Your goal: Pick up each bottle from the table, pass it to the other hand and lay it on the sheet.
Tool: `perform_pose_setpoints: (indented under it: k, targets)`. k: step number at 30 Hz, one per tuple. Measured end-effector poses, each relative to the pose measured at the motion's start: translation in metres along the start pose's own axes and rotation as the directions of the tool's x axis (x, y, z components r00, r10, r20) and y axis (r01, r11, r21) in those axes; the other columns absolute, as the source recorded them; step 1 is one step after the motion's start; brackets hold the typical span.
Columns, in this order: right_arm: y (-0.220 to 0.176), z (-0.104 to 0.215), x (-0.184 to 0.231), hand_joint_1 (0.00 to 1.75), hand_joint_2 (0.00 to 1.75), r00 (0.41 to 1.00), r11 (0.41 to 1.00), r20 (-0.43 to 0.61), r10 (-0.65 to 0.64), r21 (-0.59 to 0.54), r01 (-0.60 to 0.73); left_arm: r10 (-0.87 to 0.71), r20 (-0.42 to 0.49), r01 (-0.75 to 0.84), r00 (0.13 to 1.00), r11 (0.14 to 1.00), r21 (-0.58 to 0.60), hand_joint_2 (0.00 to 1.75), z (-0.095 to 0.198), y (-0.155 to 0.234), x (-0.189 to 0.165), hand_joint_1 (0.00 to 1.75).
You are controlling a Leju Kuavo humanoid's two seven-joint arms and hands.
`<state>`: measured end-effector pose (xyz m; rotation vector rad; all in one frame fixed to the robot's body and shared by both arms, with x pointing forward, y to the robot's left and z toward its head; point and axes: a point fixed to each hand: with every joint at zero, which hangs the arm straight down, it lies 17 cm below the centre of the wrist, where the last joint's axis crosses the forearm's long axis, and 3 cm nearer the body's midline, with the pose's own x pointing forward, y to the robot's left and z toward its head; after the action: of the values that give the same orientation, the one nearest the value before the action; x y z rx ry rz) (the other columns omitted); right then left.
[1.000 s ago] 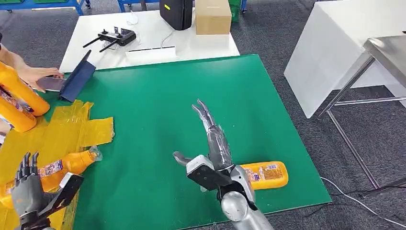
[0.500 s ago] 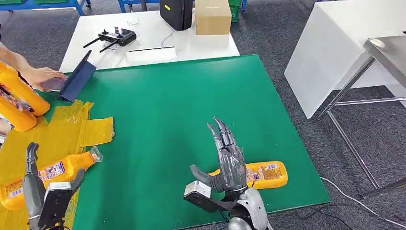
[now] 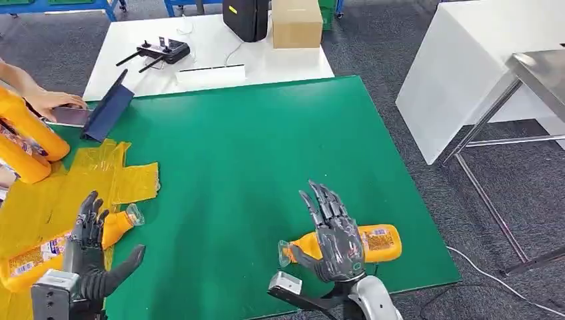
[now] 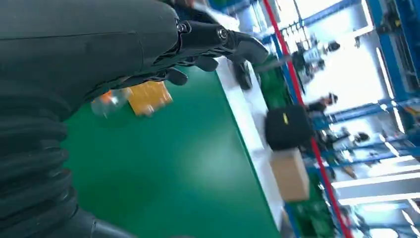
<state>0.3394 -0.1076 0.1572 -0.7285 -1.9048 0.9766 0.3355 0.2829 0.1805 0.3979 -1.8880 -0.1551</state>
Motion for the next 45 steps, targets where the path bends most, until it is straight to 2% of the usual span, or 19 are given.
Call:
perform_pose_setpoints:
  k: [3,6,22,26,33,37,45]
  targets:
    - [0.001,0.029,-0.038,0.00,1.75,0.989,0.989,-0.055,0.137,0.070,-0.133,0.084,0.001,-0.084,0.996,0.995,-0.059,1.75,0.002,-0.022,0.008,0.00]
    - [-0.006,0.045,-0.059,0.00,1.75,0.976,0.975,-0.065,0.206,0.097,-0.200,0.112,0.008,-0.111,0.994,0.990,-0.083,1.75,0.002,-0.033,0.014,0.00]
    - [-0.011,0.059,-0.078,0.00,1.75,0.957,0.950,-0.060,0.283,0.153,-0.271,0.142,0.022,-0.139,0.990,0.984,-0.114,1.75,0.002,-0.046,0.022,0.00]
    - [-0.005,0.077,-0.109,0.00,1.75,0.932,0.902,-0.050,0.360,0.272,-0.334,0.176,0.033,-0.170,0.984,0.975,-0.145,1.75,0.000,-0.057,0.028,0.00]
    - [-0.024,0.099,-0.173,0.00,1.75,0.919,0.833,-0.002,0.394,0.423,-0.356,0.247,0.053,-0.232,0.967,0.952,-0.201,1.75,-0.013,-0.079,0.034,0.00]
    - [-0.047,0.105,-0.203,0.00,1.75,0.893,0.801,-0.009,0.450,0.447,-0.399,0.262,0.045,-0.246,0.964,0.943,-0.224,1.75,-0.013,-0.090,0.032,0.00]
    - [-0.063,0.117,-0.240,0.00,1.75,0.866,0.745,-0.031,0.499,0.525,-0.411,0.289,0.027,-0.274,0.957,0.930,-0.245,1.75,-0.011,-0.100,0.027,0.00]
